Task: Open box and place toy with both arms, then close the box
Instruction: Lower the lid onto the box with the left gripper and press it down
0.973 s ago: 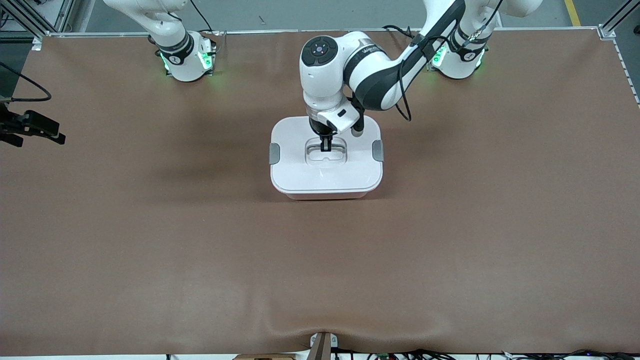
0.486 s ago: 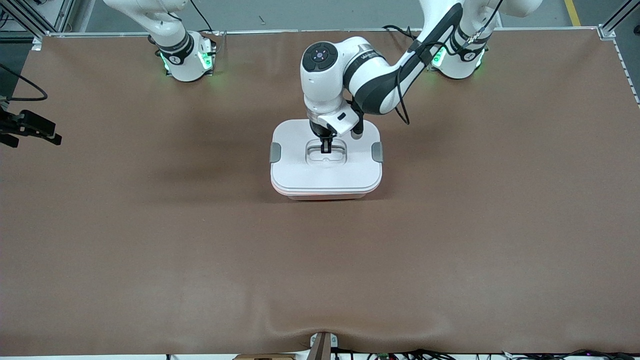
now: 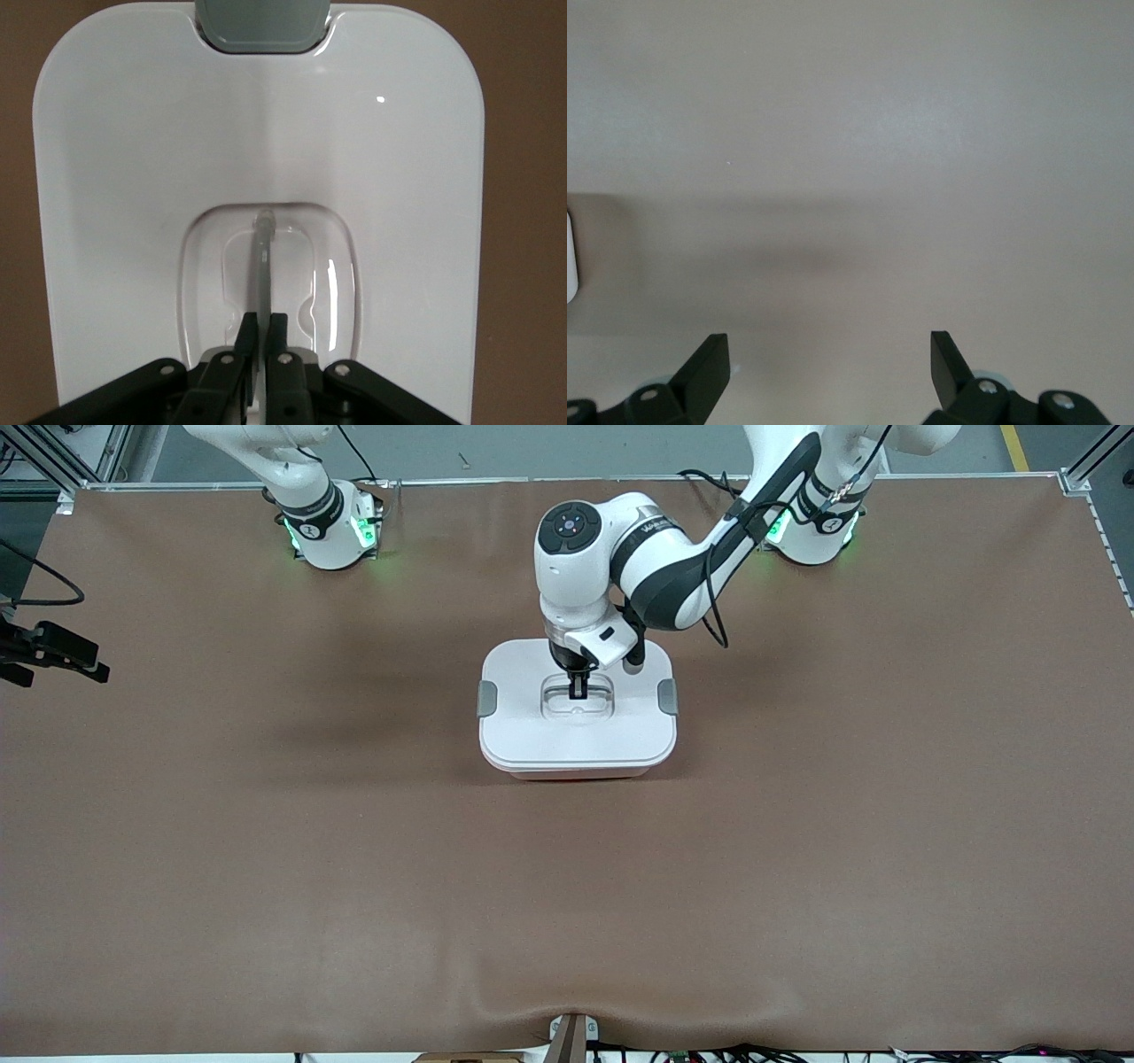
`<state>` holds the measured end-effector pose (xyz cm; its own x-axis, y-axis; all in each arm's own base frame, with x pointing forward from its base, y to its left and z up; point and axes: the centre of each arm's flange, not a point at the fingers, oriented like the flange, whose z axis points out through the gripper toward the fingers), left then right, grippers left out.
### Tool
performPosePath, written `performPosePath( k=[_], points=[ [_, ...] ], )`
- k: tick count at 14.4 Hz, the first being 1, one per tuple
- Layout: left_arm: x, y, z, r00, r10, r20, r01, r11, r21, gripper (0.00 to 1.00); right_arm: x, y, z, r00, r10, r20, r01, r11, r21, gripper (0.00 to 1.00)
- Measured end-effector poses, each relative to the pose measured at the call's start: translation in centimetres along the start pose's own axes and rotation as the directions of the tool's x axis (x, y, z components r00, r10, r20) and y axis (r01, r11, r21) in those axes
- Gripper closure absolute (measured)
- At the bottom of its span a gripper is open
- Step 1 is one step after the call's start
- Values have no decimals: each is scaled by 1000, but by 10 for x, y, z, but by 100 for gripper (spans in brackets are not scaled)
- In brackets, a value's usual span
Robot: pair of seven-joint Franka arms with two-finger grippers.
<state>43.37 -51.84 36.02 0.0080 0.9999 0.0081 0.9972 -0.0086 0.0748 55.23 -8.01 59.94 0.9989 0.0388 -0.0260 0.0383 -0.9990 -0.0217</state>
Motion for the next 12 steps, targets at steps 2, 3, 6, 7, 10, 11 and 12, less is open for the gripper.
performPosePath(
  k=[2, 3, 6, 7, 10, 11, 12],
  points=[
    [1, 3, 1, 1000, -5, 3, 5, 1000, -2, 93, 0, 0, 0, 1000, 0, 0, 0, 1000, 0, 0],
    [0, 4, 2, 1000, -6, 3, 6, 1000, 0, 93, 0, 0, 0, 1000, 0, -1, 0, 1000, 0, 0],
    [0, 3, 3, 1000, -8, 3, 8, 1000, 1, 93, 0, 0, 0, 1000, 1, -1, -1, 1000, 0, 0],
    [-1, 3, 3, 1000, -8, 2, 8, 1000, 1, 93, 0, 1, 0, 1000, 1, -1, -1, 1000, 0, 0],
    [-1, 2, 5, 1000, -7, 1, 7, 1000, 3, 93, 0, 1, 0, 1000, 2, -1, -2, 1000, 0, 0],
    [-1, 2, 5, 1000, -5, 0, 5, 1000, 2, 93, 0, 3, -1, 1000, 5, -1, -5, 1000, 0, 0],
    [-1, 2, 5, 1000, -3, -1, 3, 1000, 0, 93, -1, 4, -1, 1000, 7, -2, -7, 1000, 0, 0]
  ],
)
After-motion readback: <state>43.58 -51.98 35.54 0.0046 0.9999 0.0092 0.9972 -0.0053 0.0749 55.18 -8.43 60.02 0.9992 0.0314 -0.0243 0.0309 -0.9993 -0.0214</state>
